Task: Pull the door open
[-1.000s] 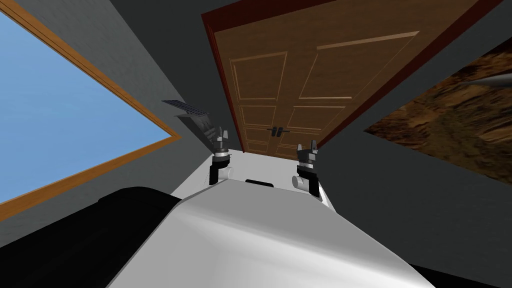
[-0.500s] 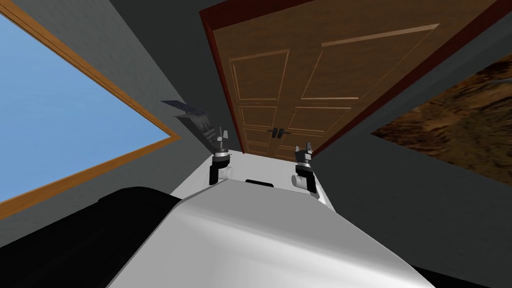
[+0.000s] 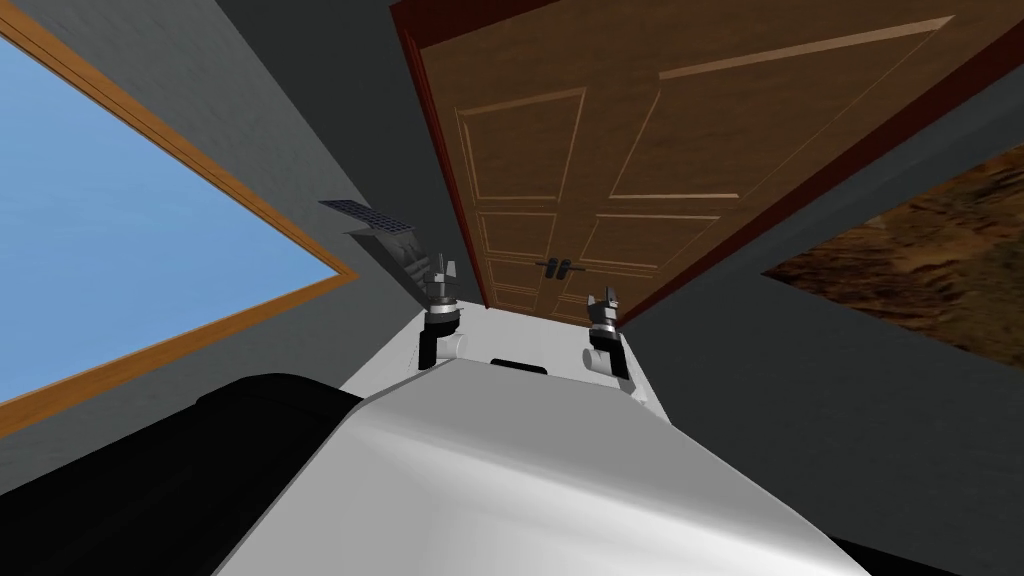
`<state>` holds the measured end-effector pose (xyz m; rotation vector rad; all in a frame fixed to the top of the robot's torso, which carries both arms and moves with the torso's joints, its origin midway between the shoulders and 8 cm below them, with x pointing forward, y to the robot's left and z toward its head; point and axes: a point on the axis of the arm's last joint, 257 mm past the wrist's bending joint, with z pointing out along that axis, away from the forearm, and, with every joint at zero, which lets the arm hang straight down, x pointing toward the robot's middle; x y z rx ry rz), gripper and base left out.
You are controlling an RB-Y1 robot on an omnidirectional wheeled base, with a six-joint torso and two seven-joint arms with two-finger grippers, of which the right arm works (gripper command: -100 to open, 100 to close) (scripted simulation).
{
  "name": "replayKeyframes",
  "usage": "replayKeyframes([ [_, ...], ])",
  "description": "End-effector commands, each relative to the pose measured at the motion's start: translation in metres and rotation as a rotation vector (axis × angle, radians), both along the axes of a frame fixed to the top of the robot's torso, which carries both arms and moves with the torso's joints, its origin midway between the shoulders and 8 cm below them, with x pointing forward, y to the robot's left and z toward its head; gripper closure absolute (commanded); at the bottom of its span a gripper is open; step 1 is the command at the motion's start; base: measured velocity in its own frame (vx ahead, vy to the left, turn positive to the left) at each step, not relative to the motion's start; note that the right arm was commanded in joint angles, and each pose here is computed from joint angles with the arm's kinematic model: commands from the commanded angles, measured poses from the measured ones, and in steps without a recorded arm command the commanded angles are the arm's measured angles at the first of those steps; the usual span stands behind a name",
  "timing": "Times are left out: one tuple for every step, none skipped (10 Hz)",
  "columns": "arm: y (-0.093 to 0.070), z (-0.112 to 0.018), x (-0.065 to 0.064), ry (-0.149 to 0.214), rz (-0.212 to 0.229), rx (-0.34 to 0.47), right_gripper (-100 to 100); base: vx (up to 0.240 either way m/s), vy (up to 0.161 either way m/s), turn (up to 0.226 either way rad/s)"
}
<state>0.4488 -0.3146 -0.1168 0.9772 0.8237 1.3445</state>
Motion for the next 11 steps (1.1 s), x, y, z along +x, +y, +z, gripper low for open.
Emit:
replayKeyframes([
  [-0.004,-0.015,0.005,0.032,-0.004,-0.002,-100,0.100,-0.018,0.034],
  [-0.006,-0.023,0.009,0.050,-0.007,-0.003,-100,0.106,-0.020,0.030],
  [-0.009,-0.031,0.012,0.067,-0.009,-0.004,-100,0.087,-0.023,0.035],
  [-0.011,-0.039,0.016,0.085,-0.012,-0.006,-100,0.095,-0.021,0.038],
  [-0.014,-0.047,0.019,0.103,-0.015,-0.007,-100,0.111,-0.026,0.040],
  [-0.016,-0.054,0.022,0.120,-0.018,-0.008,-100,0.107,-0.029,0.044],
  [-0.019,-0.062,0.025,0.137,-0.021,-0.009,-100,0.104,-0.024,0.033],
  [-0.022,-0.069,0.028,0.154,-0.025,-0.010,-100,0.089,-0.023,0.031],
  [-0.025,-0.076,0.030,0.171,-0.028,-0.011,-100,0.091,-0.026,0.031],
  [-0.027,-0.083,0.032,0.187,-0.031,-0.011,-100,0.095,-0.026,0.034],
  [-0.030,-0.090,0.035,0.203,-0.035,-0.012,-100,0.089,-0.019,0.029],
])
